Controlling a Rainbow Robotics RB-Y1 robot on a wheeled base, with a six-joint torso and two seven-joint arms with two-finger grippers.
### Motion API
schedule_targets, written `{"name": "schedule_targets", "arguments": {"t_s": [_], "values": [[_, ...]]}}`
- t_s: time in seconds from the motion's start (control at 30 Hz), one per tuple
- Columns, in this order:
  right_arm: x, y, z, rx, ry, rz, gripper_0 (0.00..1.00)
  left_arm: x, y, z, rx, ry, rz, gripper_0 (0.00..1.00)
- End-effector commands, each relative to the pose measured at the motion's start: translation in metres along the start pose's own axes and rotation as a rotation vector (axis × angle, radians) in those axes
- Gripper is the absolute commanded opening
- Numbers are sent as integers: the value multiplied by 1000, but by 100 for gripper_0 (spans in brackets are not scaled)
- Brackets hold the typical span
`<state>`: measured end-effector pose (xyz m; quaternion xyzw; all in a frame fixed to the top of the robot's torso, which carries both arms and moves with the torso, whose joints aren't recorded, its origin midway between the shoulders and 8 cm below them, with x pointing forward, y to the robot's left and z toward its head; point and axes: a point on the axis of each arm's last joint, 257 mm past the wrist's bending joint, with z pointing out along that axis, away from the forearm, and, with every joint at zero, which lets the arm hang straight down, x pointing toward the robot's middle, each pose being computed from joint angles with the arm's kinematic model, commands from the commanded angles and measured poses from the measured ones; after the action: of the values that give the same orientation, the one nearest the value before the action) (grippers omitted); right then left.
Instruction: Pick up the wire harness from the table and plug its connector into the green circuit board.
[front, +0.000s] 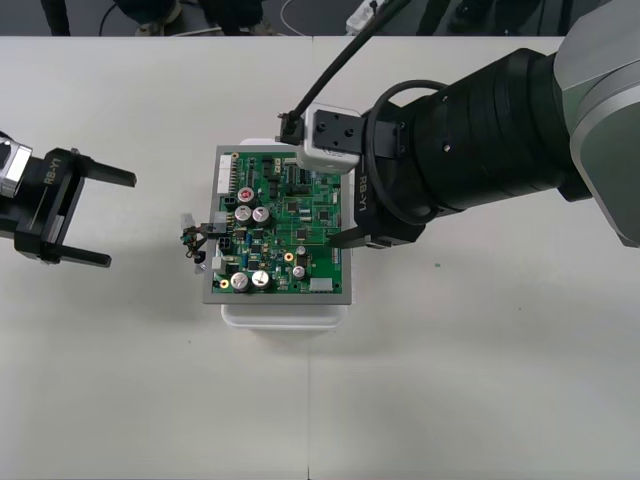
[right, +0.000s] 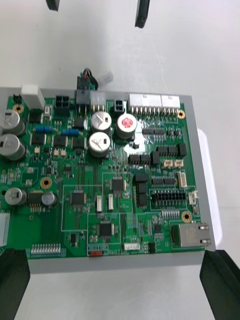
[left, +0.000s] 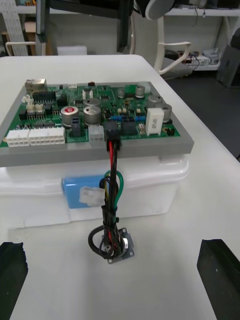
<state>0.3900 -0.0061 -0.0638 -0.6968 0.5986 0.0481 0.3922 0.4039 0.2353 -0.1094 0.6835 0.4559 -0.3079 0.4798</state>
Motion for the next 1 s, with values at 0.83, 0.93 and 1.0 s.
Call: {"name": "schedule_targets", "arguments": {"t_s": [0.83, 0.93, 1.0], "values": [[74, -29, -36, 76, 109, -12, 100, -52, 29, -12, 3, 145, 32, 100], [81, -31, -39, 71, 107, 6, 100, -53, 28, -10, 7, 141, 28, 100], [86, -31, -40, 61, 99, 25, 100, -53, 27, -8, 8, 134, 24, 100]]}}
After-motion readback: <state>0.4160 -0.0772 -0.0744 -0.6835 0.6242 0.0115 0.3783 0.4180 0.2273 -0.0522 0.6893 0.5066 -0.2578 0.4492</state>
